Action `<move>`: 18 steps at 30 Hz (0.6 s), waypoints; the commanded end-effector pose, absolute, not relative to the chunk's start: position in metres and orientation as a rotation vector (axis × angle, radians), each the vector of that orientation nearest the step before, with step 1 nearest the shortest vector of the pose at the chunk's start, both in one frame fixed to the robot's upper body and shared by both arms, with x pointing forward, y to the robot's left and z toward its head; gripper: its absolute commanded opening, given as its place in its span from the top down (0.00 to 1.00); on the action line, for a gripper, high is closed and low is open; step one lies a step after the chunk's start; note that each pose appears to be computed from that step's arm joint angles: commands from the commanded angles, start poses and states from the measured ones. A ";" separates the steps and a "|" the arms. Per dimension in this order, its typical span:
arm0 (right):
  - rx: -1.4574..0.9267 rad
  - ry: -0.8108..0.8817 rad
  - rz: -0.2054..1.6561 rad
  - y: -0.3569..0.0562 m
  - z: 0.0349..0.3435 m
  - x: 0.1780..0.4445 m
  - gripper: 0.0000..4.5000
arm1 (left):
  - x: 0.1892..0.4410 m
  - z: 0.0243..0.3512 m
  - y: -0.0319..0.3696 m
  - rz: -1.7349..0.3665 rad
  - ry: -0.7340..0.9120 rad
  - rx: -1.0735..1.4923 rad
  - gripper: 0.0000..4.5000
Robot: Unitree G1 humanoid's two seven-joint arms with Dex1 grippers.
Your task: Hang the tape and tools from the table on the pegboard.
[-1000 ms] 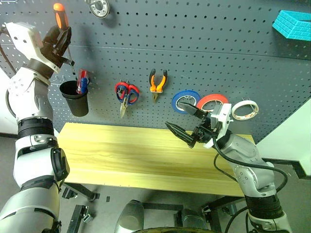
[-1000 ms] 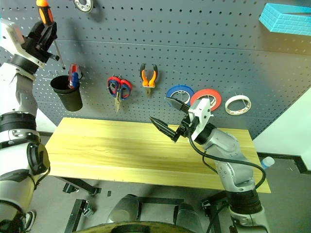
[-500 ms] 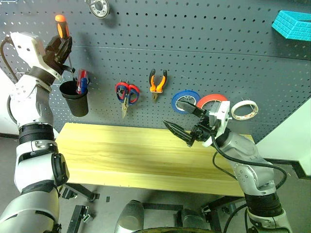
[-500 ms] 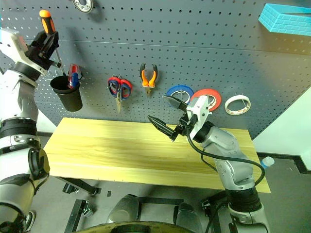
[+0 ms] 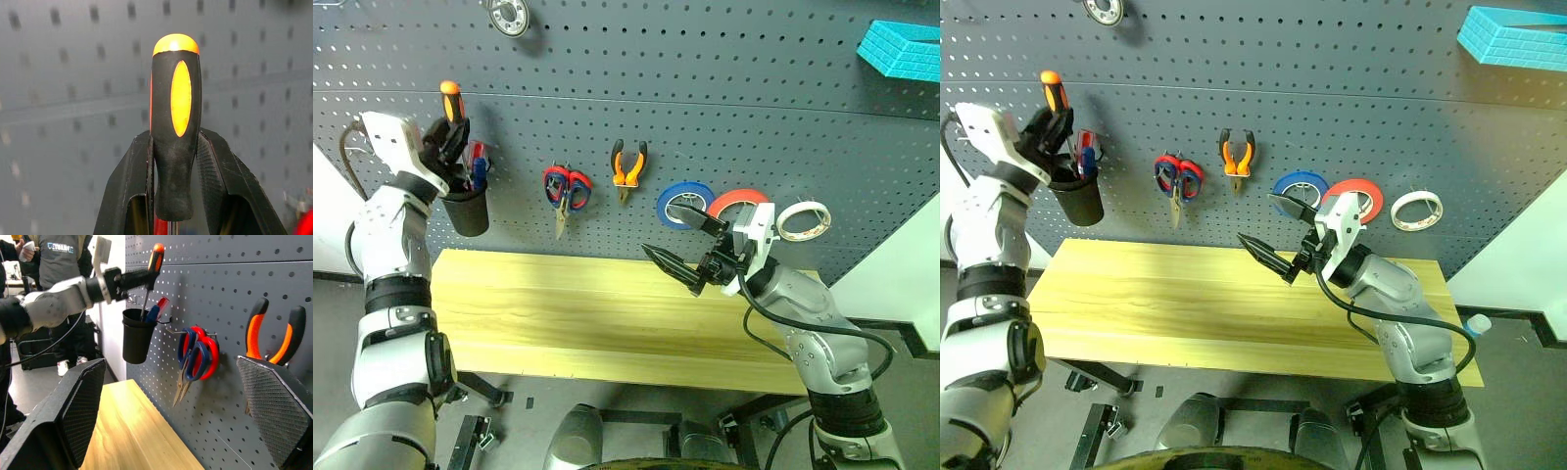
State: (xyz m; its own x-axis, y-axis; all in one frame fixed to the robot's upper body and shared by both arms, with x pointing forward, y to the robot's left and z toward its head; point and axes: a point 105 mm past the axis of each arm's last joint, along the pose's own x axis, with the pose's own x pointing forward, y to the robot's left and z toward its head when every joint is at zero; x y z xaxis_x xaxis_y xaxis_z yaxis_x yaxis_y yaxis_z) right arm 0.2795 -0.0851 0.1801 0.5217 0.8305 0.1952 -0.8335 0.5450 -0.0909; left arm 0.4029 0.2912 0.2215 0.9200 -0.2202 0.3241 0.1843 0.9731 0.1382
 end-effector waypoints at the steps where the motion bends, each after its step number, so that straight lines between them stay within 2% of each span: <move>1: -0.016 -0.288 1.009 -0.083 0.196 0.275 0.00 | 0.398 0.241 0.299 -0.164 -0.389 0.139 0.81; 5: -0.018 -0.294 1.015 -0.081 0.198 0.276 0.00 | 0.398 0.235 0.303 -0.142 -0.363 0.104 0.81; 11: -0.022 -0.297 1.019 -0.080 0.199 0.277 0.00 | 0.397 0.236 0.307 -0.142 -0.349 0.055 0.38; 15: -0.024 -0.298 1.021 -0.080 0.199 0.278 0.00 | 0.393 0.239 0.308 -0.126 -0.378 0.105 0.05; 16: -0.025 -0.298 1.021 -0.080 0.199 0.278 0.00 | 0.392 0.240 0.307 -0.128 -0.389 0.117 0.00; 18: -0.027 -0.298 1.022 -0.080 0.199 0.278 0.00 | 0.389 0.245 0.300 -0.181 -0.413 0.122 0.00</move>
